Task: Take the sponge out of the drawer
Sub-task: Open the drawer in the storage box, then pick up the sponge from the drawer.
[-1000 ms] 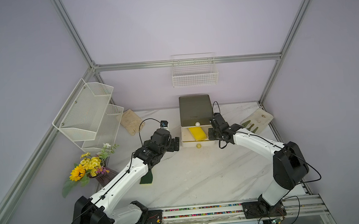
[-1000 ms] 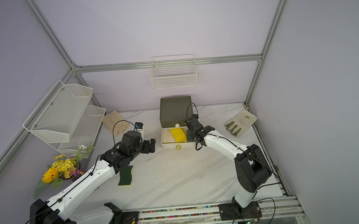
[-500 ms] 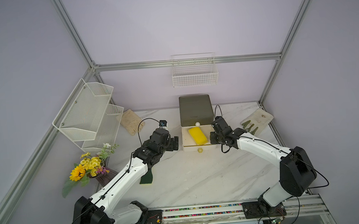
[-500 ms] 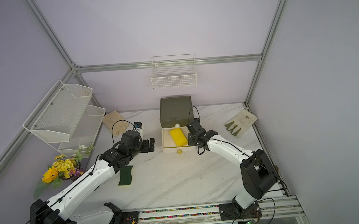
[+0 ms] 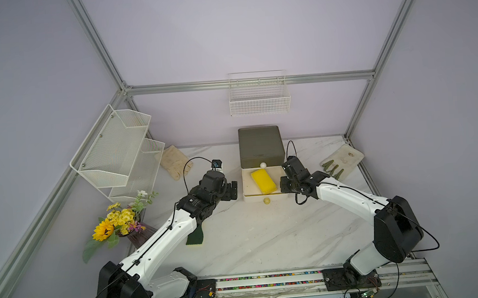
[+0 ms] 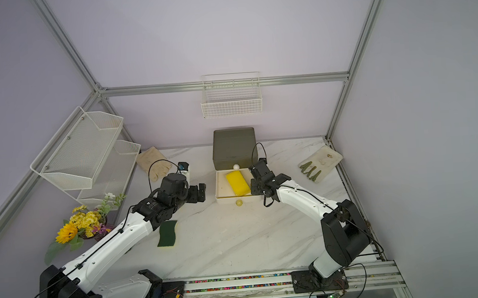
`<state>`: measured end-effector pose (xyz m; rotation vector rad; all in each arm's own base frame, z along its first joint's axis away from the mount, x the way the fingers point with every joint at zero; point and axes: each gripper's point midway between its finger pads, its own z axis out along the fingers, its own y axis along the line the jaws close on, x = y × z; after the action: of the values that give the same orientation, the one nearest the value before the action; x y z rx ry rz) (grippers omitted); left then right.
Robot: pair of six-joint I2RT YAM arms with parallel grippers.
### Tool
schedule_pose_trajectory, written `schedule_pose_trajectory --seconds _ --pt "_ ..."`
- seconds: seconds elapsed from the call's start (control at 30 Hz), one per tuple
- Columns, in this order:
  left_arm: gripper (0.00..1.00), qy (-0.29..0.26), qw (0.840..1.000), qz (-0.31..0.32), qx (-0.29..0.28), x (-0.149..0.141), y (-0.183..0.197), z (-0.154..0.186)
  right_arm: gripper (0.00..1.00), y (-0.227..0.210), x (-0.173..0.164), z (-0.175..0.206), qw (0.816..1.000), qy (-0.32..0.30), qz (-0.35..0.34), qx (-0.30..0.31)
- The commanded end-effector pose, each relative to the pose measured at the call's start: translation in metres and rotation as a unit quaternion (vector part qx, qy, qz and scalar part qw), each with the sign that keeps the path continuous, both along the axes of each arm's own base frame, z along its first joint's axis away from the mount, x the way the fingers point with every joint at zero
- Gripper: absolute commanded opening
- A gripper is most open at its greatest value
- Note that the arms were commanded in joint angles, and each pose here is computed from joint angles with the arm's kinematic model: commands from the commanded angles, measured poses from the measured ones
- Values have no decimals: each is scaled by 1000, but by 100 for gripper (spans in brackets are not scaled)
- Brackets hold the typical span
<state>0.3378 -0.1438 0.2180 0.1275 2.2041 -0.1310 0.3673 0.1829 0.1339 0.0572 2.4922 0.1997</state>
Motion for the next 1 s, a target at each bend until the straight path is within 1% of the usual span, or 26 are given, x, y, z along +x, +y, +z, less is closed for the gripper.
schedule_pose_trajectory --seconds 0.0,0.13,0.33,0.5,0.77,0.97 --pt "100 -18 1000 0 -14 4 0 9 34 -1 -4 10 1000 -2 4 -6" --pt "100 -19 1000 2 -12 3 1 10 43 -6 -4 29 1000 -17 6 -15" --pt "100 -24 1000 6 -11 3 4 12 56 -7 -3 73 998 -58 23 -16" --pt "100 -24 1000 7 -10 3 5 12 65 8 -1 95 995 -82 54 -8" --pt "100 -27 999 14 -10 3 9 13 77 54 6 95 991 -82 101 -17" --pt "100 -27 999 14 -10 3 10 13 83 73 11 77 990 -66 118 -36"
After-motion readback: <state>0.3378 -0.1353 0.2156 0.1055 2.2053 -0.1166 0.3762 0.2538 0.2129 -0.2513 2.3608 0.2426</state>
